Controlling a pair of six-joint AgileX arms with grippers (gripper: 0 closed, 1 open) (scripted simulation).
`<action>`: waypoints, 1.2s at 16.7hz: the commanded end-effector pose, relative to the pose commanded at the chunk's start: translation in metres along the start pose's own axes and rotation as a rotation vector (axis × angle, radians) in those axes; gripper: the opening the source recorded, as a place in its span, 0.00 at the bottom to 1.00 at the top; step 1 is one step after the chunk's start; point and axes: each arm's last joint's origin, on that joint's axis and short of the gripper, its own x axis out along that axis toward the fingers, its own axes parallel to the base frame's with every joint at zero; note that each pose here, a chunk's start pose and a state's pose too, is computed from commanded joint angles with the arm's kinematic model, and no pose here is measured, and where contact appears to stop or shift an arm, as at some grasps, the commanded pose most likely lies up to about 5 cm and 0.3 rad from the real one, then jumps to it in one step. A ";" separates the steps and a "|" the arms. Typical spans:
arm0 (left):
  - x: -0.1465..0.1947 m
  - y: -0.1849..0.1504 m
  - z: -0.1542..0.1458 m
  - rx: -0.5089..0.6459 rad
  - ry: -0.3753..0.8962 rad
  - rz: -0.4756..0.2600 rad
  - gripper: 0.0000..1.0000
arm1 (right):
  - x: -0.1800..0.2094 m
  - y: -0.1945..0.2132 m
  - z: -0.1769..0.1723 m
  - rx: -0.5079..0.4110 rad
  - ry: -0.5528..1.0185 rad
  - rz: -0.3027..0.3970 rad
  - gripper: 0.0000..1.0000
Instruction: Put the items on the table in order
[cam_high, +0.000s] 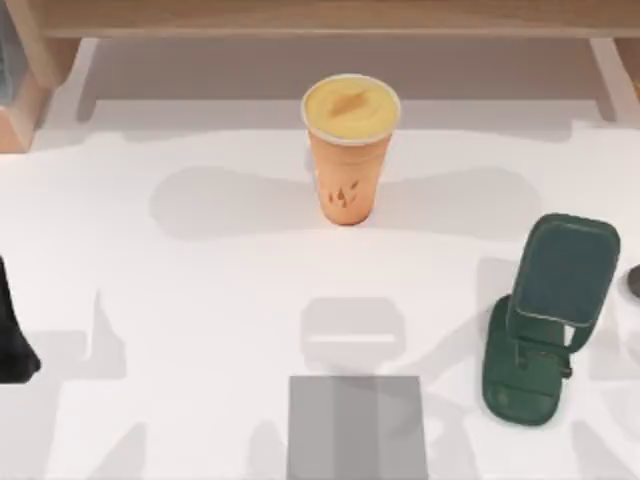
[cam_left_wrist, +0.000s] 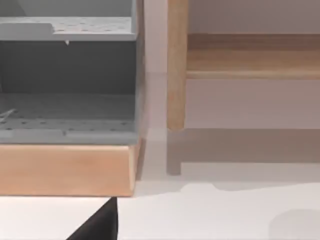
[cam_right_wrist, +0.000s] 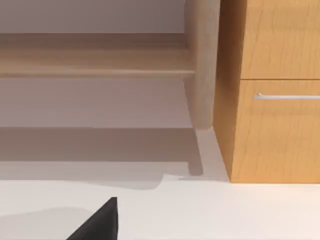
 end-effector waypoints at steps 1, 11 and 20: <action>0.000 0.000 0.000 0.000 0.000 0.000 1.00 | 0.000 0.000 0.000 0.000 0.000 0.000 1.00; 0.000 0.000 0.000 0.000 0.000 0.000 1.00 | 0.026 -0.001 0.069 -0.404 0.368 0.062 1.00; 0.000 0.000 0.000 0.000 0.000 0.000 1.00 | 0.170 -0.009 0.079 -0.941 1.093 0.627 1.00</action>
